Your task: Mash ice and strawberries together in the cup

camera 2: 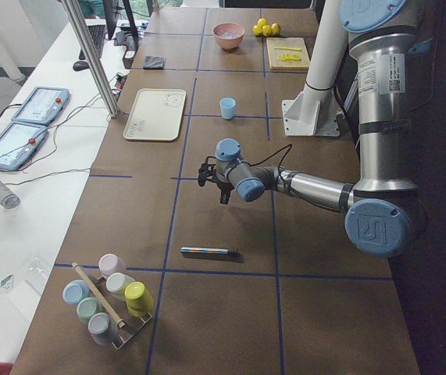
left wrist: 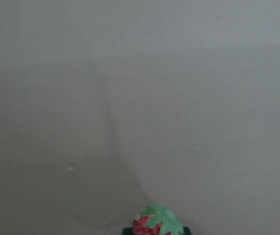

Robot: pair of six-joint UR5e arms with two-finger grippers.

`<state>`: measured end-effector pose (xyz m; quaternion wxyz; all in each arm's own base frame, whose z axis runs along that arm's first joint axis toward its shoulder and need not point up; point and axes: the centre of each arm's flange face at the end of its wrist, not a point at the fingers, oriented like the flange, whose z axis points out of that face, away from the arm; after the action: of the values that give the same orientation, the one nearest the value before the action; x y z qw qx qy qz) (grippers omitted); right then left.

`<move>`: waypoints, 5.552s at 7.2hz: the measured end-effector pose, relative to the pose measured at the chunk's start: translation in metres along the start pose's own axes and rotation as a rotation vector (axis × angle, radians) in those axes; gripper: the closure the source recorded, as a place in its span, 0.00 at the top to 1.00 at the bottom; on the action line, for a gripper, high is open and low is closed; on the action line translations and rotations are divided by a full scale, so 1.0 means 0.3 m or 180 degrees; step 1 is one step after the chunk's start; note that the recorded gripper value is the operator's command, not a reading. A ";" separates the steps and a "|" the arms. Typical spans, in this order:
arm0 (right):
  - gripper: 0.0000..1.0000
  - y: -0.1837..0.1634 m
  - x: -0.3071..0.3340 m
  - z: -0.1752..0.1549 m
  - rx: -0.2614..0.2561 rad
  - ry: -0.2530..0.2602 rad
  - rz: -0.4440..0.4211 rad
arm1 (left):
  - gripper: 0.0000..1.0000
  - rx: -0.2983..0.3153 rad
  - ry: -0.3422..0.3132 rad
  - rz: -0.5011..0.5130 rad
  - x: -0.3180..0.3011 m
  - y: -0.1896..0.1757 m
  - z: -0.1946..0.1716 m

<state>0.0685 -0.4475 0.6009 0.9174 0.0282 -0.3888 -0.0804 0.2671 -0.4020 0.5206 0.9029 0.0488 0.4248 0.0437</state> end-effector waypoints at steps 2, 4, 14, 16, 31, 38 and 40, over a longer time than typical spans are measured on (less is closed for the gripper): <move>0.99 0.000 0.000 -0.001 0.0001 0.0000 -0.0002 | 0.00 -0.0024 -0.0059 -0.0066 0.206 -0.071 -0.150; 1.00 0.000 0.000 -0.001 0.0001 0.0003 -0.0005 | 0.00 -0.0037 -0.0099 -0.0227 0.473 -0.162 -0.310; 0.99 -0.010 -0.003 -0.006 0.0011 0.0012 -0.0016 | 0.10 -0.0037 -0.0146 -0.1225 1.726 -0.246 -0.135; 1.00 -0.008 -0.001 -0.004 0.0006 0.0011 -0.0011 | 0.89 -0.0040 -0.0154 -0.1219 1.740 -0.250 -0.120; 0.99 0.165 0.105 0.051 0.0043 0.0154 0.0165 | 1.00 -0.0254 -0.0562 0.0176 -0.069 -0.230 -0.399; 1.00 0.162 0.101 0.047 0.0055 0.0156 0.0152 | 0.93 -0.0107 -0.0418 0.0305 -0.585 -0.134 0.003; 0.99 0.161 0.101 0.045 0.0058 0.0157 0.0149 | 0.89 -0.0130 -0.0442 0.0218 -0.615 -0.151 0.034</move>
<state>0.0854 -0.4047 0.6373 0.9280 0.0293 -0.3674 -0.0547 0.1595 -0.4695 0.6622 0.9290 0.0478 0.3582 0.0797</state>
